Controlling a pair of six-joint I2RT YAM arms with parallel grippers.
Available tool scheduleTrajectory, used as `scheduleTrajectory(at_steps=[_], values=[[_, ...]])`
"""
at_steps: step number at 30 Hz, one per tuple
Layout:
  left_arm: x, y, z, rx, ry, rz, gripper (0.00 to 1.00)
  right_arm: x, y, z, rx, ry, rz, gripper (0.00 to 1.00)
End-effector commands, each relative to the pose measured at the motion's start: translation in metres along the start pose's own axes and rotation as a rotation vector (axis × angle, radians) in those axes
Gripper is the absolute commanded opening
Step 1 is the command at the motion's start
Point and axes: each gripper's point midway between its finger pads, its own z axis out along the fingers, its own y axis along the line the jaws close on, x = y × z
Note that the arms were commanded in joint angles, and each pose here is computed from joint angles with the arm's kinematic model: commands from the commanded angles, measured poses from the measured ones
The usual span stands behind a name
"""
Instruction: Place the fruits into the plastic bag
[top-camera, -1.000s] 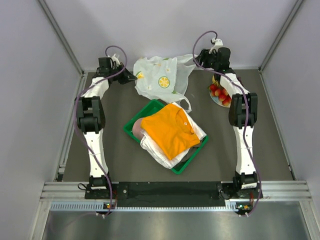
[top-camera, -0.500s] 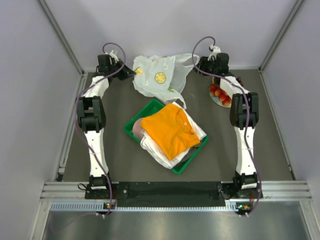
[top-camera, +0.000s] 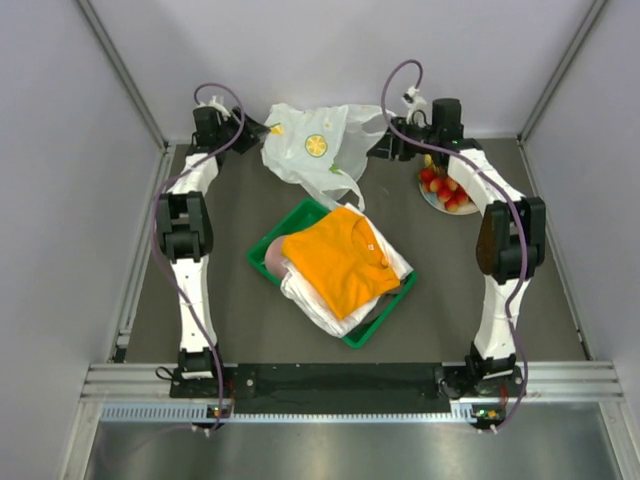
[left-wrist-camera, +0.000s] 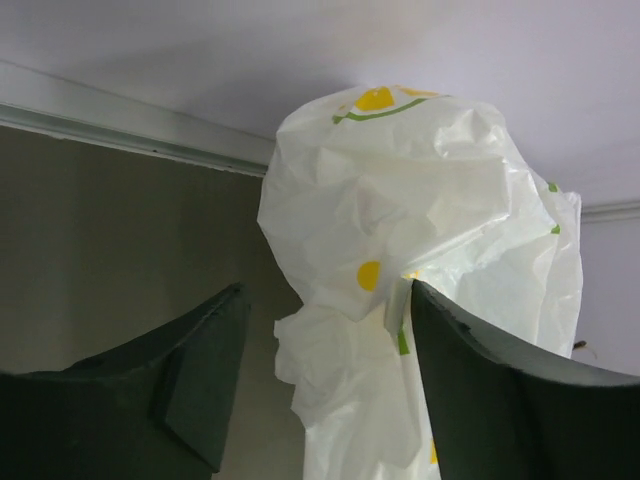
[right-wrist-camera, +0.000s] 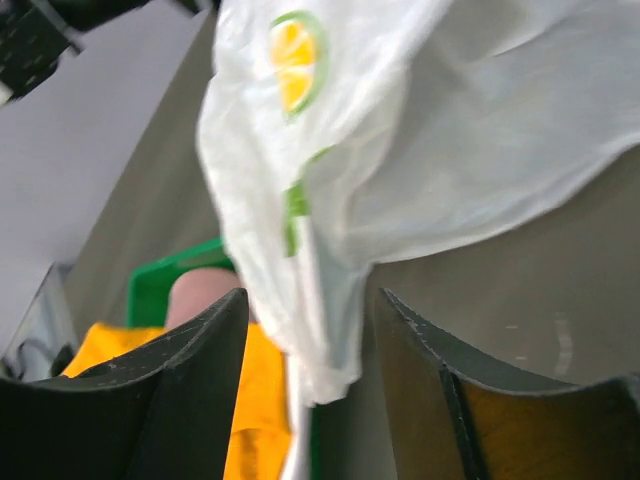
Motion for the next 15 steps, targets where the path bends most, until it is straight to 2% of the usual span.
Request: scheduleTrajectory(at_steps=[1, 4, 7, 12, 15], values=[[-0.044, -0.041, -0.028, 0.040, -0.103, 0.104, 0.78, 0.037, 0.068, -0.005, -0.175, 0.142, -0.026, 0.55], [-0.043, -0.041, -0.045, -0.007, -0.121, 0.148, 0.90, 0.056, 0.072, 0.001, -0.143, 0.172, -0.037, 0.59], [-0.055, -0.039, -0.064, -0.088, -0.186, 0.212, 0.96, 0.064, 0.062, 0.005, -0.080, 0.172, -0.049, 0.62], [-0.097, -0.041, -0.090, -0.214, -0.377, 0.328, 0.99, 0.064, 0.052, 0.014, 0.043, 0.178, -0.147, 0.63], [-0.105, -0.038, -0.099, -0.266, -0.420, 0.318, 0.99, 0.071, 0.057, 0.014, 0.057, 0.242, -0.150, 0.63]])
